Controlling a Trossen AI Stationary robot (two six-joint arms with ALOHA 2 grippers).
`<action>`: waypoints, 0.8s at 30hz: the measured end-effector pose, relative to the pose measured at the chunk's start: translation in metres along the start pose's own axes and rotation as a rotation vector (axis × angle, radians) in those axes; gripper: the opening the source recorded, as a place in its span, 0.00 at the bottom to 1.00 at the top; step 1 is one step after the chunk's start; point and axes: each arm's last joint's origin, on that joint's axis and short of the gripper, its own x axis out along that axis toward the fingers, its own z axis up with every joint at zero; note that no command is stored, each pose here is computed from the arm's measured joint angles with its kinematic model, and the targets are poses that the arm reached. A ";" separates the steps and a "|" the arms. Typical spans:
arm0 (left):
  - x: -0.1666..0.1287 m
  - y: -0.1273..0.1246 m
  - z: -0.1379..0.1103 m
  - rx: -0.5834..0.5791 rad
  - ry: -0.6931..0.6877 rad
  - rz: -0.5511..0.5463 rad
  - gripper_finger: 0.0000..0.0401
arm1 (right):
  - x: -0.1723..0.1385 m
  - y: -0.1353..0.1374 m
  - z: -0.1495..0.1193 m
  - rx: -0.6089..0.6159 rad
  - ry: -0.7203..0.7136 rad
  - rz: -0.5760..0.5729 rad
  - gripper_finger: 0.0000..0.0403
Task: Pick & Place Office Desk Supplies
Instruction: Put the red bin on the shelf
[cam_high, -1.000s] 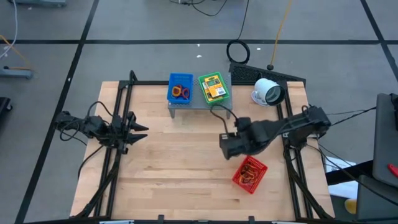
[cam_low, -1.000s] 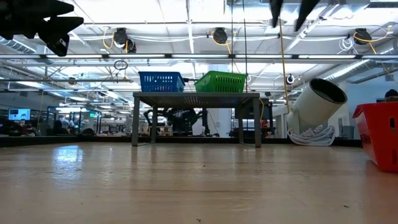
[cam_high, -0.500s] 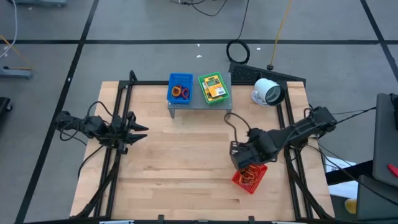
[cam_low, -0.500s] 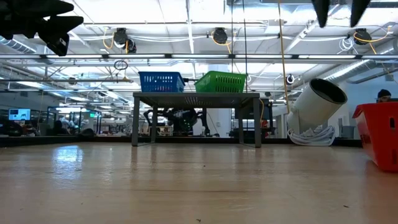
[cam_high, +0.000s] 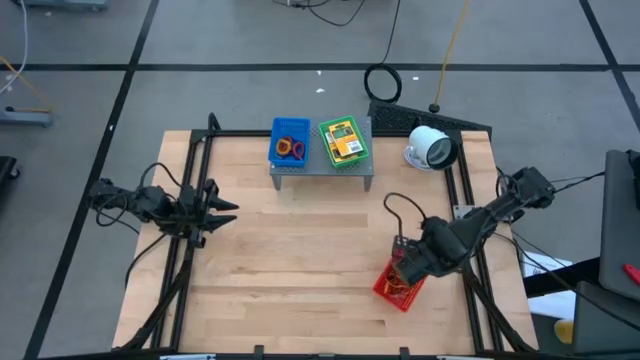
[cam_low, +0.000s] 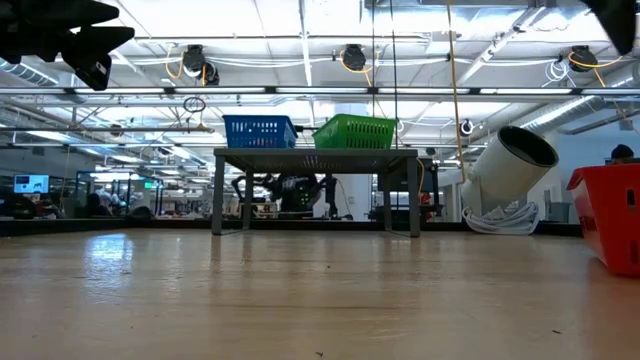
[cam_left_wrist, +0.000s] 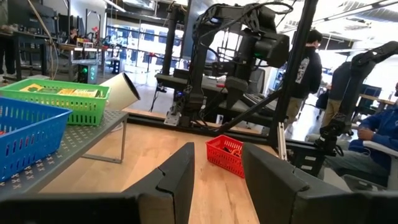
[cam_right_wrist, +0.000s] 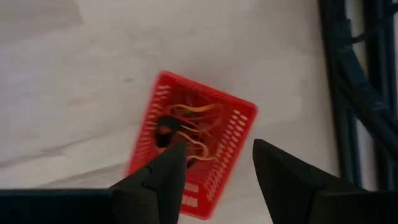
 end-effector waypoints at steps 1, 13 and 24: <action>0.000 0.000 0.000 0.000 0.001 0.000 0.35 | 0.001 -0.003 -0.003 -0.004 0.004 -0.013 0.43; 0.000 0.000 0.000 0.001 0.003 0.000 0.35 | 0.022 0.032 -0.024 0.037 0.025 0.119 0.43; 0.000 0.000 0.000 0.001 0.003 0.000 0.35 | 0.055 0.068 -0.043 0.088 0.049 0.132 0.43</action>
